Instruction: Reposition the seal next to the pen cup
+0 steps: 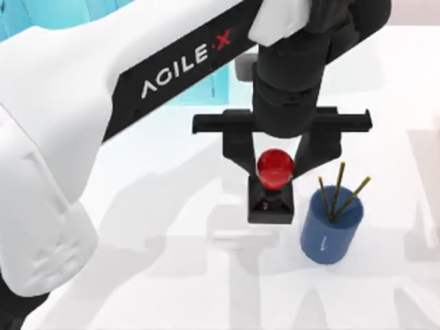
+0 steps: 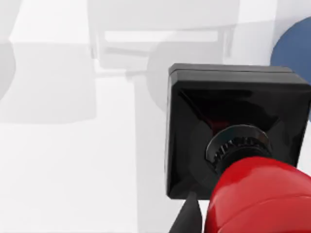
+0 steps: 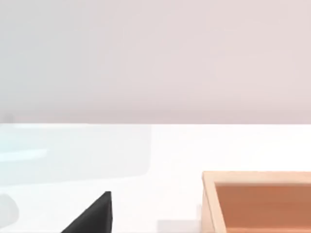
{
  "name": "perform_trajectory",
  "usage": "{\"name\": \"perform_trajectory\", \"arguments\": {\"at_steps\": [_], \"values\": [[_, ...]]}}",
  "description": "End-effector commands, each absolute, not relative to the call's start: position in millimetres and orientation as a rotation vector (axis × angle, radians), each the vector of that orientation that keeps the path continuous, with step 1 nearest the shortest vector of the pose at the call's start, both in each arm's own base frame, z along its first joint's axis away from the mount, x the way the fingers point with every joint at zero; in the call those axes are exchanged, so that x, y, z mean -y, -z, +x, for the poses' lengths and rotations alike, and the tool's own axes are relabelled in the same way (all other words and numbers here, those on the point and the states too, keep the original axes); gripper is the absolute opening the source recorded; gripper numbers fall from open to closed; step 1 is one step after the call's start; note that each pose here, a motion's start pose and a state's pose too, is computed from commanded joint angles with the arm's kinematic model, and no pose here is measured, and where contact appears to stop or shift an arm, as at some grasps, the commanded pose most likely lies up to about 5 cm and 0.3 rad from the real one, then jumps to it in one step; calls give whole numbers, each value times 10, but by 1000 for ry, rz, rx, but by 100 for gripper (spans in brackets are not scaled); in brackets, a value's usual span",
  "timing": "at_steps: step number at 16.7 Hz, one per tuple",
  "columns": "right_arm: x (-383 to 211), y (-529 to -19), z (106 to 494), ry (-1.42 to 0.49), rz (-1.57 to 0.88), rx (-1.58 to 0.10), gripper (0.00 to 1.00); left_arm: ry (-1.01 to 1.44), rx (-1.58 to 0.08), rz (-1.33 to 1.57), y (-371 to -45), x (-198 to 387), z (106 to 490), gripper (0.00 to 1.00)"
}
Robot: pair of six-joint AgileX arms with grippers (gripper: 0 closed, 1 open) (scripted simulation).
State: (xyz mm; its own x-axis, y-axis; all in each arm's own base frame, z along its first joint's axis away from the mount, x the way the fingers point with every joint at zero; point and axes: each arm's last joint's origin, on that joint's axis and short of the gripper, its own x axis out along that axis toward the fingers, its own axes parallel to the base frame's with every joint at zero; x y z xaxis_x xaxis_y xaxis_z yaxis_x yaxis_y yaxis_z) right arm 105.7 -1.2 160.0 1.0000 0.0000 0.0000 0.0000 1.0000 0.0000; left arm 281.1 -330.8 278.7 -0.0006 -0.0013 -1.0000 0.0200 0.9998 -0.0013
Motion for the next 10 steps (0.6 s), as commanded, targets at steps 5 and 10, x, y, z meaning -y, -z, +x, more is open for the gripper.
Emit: {"name": "perform_trajectory", "arguments": {"at_steps": [5, 10], "values": [[12, -1600, 1057, 0, 0, 0, 100, 17, -1571, 15, -2787, 3308, 2811, 100], [12, -1600, 1057, 0, 0, 0, 100, 17, -1571, 15, -2787, 3308, 2811, 100]]}}
